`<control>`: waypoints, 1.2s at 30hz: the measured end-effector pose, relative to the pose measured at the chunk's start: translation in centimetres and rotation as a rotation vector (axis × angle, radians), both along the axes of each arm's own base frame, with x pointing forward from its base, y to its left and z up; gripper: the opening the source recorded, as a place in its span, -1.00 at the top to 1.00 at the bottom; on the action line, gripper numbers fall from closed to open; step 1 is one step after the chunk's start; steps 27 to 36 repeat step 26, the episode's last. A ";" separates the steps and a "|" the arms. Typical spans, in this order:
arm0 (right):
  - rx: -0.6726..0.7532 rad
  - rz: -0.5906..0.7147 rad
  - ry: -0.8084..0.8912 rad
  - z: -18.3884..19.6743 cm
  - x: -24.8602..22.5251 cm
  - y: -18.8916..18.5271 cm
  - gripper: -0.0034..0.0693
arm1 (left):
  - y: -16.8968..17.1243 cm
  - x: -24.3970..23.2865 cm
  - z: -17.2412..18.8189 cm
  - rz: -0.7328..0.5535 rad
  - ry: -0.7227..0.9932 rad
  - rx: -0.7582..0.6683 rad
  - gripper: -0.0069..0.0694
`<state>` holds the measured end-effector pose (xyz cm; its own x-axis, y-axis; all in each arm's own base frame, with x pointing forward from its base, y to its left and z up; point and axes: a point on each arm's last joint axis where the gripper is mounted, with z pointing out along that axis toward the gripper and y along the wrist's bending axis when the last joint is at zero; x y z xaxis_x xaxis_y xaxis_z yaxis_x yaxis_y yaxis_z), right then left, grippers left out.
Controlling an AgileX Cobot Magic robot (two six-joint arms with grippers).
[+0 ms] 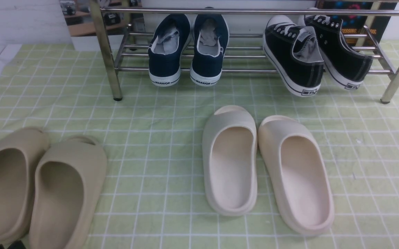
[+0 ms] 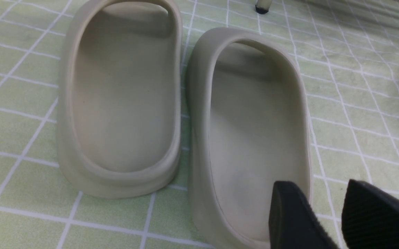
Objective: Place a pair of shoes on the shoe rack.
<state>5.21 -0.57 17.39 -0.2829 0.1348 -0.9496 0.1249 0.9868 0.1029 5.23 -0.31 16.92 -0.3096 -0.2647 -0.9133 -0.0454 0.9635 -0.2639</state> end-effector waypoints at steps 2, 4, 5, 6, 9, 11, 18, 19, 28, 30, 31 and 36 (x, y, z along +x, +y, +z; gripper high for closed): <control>0.000 0.000 0.000 0.0 0.0 0.0 0.81 | 0.0 0.0 0.0 0.000 0.000 0.000 0.19; 0.000 0.000 0.000 0.0 0.0 0.0 0.80 | 0.0 0.0 0.0 0.000 0.000 0.000 0.19; 0.000 0.000 0.000 0.0 0.0 0.0 0.80 | 0.0 0.0 0.0 0.000 0.000 0.000 0.19; 0.000 0.000 0.000 0.0 0.0 0.0 0.80 | 0.0 0.0 0.0 0.000 0.000 0.000 0.19; 0.000 0.000 0.000 0.0 0.0 0.0 0.79 | 0.0 0.0 0.0 0.000 0.000 0.000 0.19; 0.000 0.000 0.000 0.0 0.0 0.0 0.78 | 0.0 0.0 0.0 0.000 0.000 0.000 0.19; 0.000 0.000 0.000 0.0 0.0 0.0 0.75 | 0.0 0.0 0.0 0.000 0.000 0.000 0.19; 0.000 0.000 0.000 0.0 0.0 0.0 0.75 | 0.0 0.0 0.0 0.000 0.000 0.000 0.19; 0.000 0.000 0.000 0.0 0.0 0.0 0.73 | 0.0 0.0 0.0 0.000 0.000 0.000 0.19; 0.000 0.000 0.000 0.0 0.0 0.0 0.73 | 0.0 0.0 0.0 0.000 0.000 0.000 0.19; 0.000 0.000 0.000 0.0 0.0 0.0 0.73 | 0.0 0.0 0.0 0.000 0.000 0.000 0.19; 0.000 0.000 0.000 0.0 0.0 0.0 0.73 | 0.0 0.0 0.0 0.000 0.000 0.000 0.19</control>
